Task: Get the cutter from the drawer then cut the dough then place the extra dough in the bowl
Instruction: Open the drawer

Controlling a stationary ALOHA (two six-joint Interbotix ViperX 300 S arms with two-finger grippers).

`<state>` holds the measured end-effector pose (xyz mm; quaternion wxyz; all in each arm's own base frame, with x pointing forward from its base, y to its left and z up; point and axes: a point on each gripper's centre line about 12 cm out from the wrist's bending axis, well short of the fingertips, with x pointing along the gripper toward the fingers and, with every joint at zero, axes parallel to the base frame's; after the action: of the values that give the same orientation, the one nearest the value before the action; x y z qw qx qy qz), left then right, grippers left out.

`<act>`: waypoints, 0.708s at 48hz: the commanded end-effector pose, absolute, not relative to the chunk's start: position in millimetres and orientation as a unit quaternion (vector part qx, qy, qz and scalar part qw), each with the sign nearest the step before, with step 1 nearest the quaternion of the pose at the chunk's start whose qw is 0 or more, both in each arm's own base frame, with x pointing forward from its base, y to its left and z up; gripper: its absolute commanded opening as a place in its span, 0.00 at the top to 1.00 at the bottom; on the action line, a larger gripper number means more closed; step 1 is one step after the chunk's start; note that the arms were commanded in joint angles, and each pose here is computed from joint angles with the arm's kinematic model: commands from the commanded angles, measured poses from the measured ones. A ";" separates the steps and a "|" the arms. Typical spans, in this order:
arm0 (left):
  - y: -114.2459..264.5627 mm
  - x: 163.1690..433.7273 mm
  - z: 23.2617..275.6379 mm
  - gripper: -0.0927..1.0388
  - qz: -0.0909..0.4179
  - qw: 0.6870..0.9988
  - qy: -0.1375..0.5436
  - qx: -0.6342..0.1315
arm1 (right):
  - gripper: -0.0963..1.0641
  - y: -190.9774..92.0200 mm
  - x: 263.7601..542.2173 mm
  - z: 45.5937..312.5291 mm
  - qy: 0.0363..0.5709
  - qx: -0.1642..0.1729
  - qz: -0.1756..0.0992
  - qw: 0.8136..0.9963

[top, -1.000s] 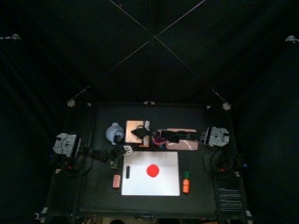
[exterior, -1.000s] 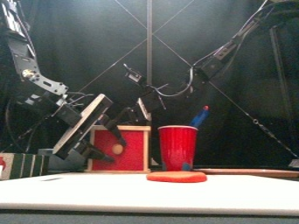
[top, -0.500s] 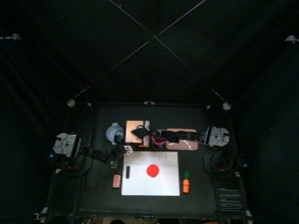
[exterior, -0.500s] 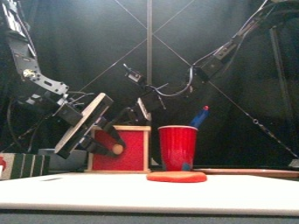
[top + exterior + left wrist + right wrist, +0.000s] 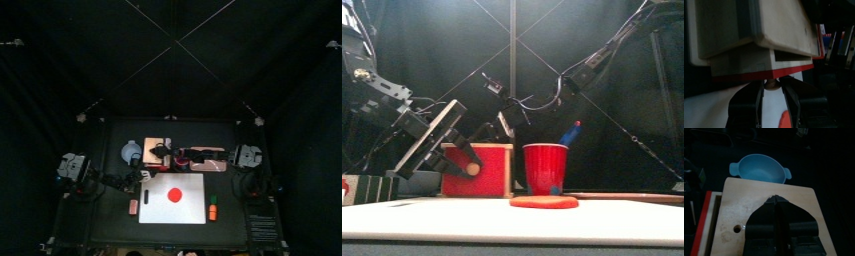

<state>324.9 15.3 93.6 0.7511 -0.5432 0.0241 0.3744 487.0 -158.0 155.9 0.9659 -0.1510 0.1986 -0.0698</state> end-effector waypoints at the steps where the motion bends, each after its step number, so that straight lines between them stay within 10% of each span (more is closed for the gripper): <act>1: 5.1 330.1 103.9 0.38 0.358 0.751 0.016 -0.554 | 0.95 -163.8 487.3 156.8 0.202 -0.150 -0.076 0.965; 34: -37.9 323.6 95.7 0.38 0.325 0.756 0.077 -0.563 | 0.95 -170.2 483.7 150.5 0.225 -0.150 -0.082 0.959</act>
<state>320.7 -26.6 89.1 0.7526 -0.5568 0.0711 0.3443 487.5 -165.4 154.6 0.9627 -0.1519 0.2102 -0.0770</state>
